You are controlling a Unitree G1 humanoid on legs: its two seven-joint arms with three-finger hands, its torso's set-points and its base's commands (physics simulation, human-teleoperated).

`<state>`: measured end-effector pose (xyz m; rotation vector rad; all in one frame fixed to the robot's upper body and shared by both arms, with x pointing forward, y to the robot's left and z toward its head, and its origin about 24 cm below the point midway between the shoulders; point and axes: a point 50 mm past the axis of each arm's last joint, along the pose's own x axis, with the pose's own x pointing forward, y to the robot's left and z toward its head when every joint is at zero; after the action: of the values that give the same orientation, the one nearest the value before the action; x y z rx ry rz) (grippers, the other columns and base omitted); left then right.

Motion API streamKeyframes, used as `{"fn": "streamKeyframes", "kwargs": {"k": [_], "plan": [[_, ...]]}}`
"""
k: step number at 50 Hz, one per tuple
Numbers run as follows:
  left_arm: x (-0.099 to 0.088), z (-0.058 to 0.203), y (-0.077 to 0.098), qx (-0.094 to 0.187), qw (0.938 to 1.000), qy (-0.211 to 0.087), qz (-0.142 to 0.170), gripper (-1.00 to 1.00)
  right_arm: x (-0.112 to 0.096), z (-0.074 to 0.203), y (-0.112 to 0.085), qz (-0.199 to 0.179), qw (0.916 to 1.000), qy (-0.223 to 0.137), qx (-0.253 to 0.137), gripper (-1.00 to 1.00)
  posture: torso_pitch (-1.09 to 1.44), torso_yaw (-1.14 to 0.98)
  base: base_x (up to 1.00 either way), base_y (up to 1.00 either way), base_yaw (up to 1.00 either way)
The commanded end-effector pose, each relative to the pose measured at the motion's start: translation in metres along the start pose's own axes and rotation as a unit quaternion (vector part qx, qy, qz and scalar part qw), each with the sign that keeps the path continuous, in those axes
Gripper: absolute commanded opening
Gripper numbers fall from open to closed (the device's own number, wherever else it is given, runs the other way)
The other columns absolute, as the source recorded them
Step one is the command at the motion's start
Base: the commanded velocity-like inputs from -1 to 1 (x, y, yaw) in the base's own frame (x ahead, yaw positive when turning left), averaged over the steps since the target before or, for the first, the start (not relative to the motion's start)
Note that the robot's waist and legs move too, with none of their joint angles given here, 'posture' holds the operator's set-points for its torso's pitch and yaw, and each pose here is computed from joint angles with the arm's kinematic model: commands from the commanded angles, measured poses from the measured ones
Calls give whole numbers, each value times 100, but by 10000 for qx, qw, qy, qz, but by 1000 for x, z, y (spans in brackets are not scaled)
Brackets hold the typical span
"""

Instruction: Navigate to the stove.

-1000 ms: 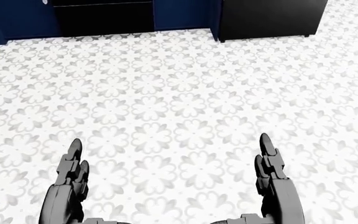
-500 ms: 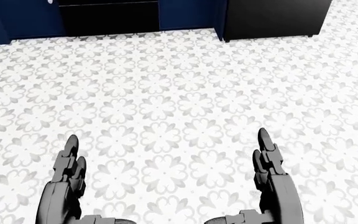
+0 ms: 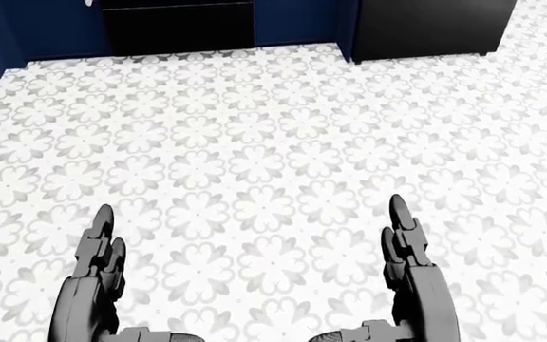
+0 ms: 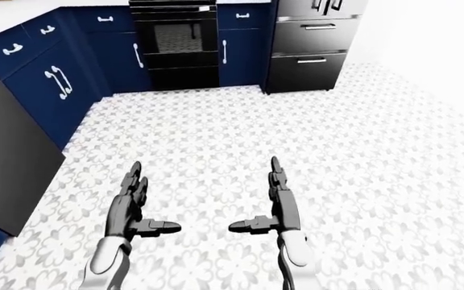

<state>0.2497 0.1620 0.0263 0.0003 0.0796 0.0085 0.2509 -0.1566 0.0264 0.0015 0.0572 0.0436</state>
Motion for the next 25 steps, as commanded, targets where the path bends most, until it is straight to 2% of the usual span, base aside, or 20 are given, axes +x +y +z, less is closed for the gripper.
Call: {"fn": "streamKeyframes", "kwargs": {"k": [1, 25], "plan": [[3, 15, -2, -1, 9992, -398, -43, 100, 2, 14, -1, 5, 9993, -362, -42, 100, 0, 0, 0, 26, 0], [3, 15, -2, -1, 9992, -398, -43, 100, 1, 17, 0, 13, 9993, -377, -15, 100, 0, 0, 0, 32, 0]]}}
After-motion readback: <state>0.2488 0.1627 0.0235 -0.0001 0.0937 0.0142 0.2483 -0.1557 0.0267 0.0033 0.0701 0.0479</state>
